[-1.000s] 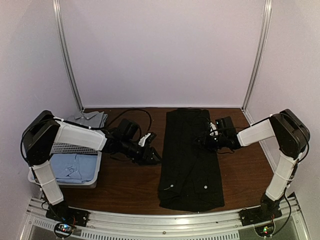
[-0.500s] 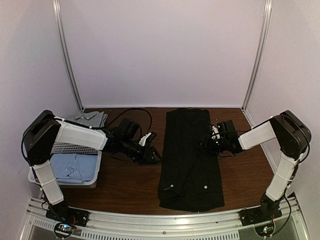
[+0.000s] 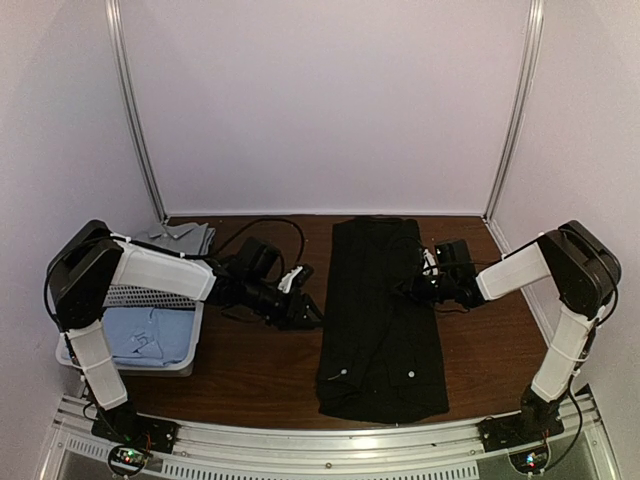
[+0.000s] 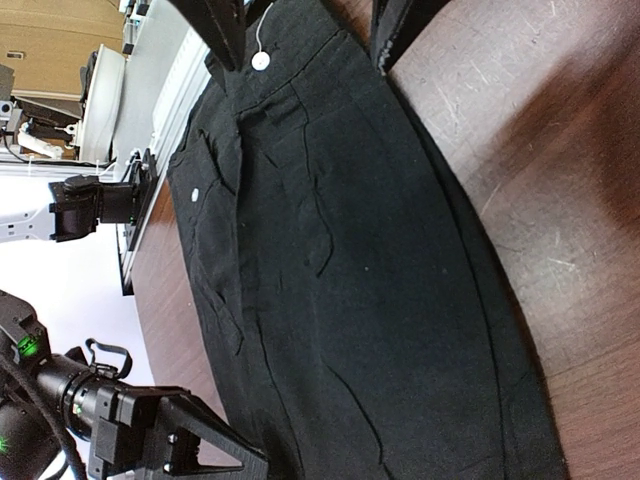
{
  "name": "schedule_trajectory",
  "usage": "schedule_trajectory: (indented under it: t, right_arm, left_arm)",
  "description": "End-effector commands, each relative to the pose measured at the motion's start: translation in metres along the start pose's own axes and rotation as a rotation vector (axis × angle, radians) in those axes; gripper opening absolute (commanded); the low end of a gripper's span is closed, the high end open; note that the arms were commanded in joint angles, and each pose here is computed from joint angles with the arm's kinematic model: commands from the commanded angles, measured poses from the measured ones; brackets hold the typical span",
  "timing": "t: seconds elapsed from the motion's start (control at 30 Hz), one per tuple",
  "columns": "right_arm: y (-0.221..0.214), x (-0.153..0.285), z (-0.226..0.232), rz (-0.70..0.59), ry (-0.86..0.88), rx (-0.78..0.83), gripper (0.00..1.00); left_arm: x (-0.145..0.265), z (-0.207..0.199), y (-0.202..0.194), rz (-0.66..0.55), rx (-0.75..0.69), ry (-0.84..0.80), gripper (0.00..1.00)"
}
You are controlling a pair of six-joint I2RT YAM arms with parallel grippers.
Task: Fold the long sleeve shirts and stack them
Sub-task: Adjust the sleeve of the rectangle-folded shirt.
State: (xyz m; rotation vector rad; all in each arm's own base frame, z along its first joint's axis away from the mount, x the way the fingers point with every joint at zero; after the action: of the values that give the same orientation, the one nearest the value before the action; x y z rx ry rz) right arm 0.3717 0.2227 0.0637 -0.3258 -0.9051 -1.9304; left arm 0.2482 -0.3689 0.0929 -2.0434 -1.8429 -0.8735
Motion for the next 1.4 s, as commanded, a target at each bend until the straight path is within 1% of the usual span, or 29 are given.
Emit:
schedule_trajectory:
  t: [0.0,0.3,0.47,0.57,0.6,0.73,0.8,0.83,1.07,1.17,1.37]
  right_arm:
    - [0.012,0.001,0.004,-0.034,0.008,0.013,0.0]
    - [0.031,0.014,-0.005,-0.097,-0.026,0.003,0.0]
    - [0.033,0.017,-0.01,-0.107,-0.032,-0.005,0.0]
    - [0.031,0.016,-0.007,-0.096,-0.005,-0.004,0.0]
    - [0.03,0.016,-0.005,-0.092,0.003,-0.003,0.02]
    - [0.024,0.019,-0.003,-0.084,0.009,0.012,0.3]
    - [0.018,0.019,-0.005,-0.072,0.001,0.012,0.38]
    - [0.016,0.019,-0.007,-0.066,-0.002,0.01,0.39]
    - [0.002,0.011,-0.009,-0.039,0.01,-0.003,0.39]
    - [0.003,0.008,-0.006,-0.044,0.028,-0.01,0.35]
    - [0.009,0.002,0.0,-0.046,0.048,-0.009,0.31]
  left_arm:
    - [0.0,-0.012,0.008,-0.024,-0.043,-0.032,0.44]
    - [0.001,-0.012,0.008,-0.027,-0.045,-0.032,0.44]
    - [0.001,-0.013,0.008,-0.027,-0.046,-0.033,0.44]
    - [0.0,-0.013,0.009,-0.028,-0.047,-0.033,0.44]
    - [0.0,-0.013,0.009,-0.026,-0.046,-0.034,0.44]
    - [-0.001,-0.013,0.01,-0.026,-0.046,-0.037,0.44]
    - [-0.002,-0.013,0.011,-0.026,-0.045,-0.036,0.44]
    - [-0.002,-0.014,0.011,-0.026,-0.046,-0.038,0.44]
    - [-0.004,-0.014,0.012,-0.025,-0.041,-0.042,0.44]
    - [-0.004,-0.014,0.013,-0.025,-0.041,-0.043,0.44]
    - [-0.004,-0.013,0.011,-0.021,-0.038,-0.041,0.44]
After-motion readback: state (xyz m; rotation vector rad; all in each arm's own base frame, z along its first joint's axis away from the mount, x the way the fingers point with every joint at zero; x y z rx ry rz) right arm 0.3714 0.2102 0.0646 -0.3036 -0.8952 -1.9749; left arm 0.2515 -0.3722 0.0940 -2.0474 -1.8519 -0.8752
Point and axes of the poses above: each gripper's point midway between its finger pads, its own x axis back along the fingers, its own z axis along the line the jaws close on, y = z × x, the point moved 2 cm from there along x, back along the fingers, and after that the axes turned 7 degrees about x, right-handed, at the moved point
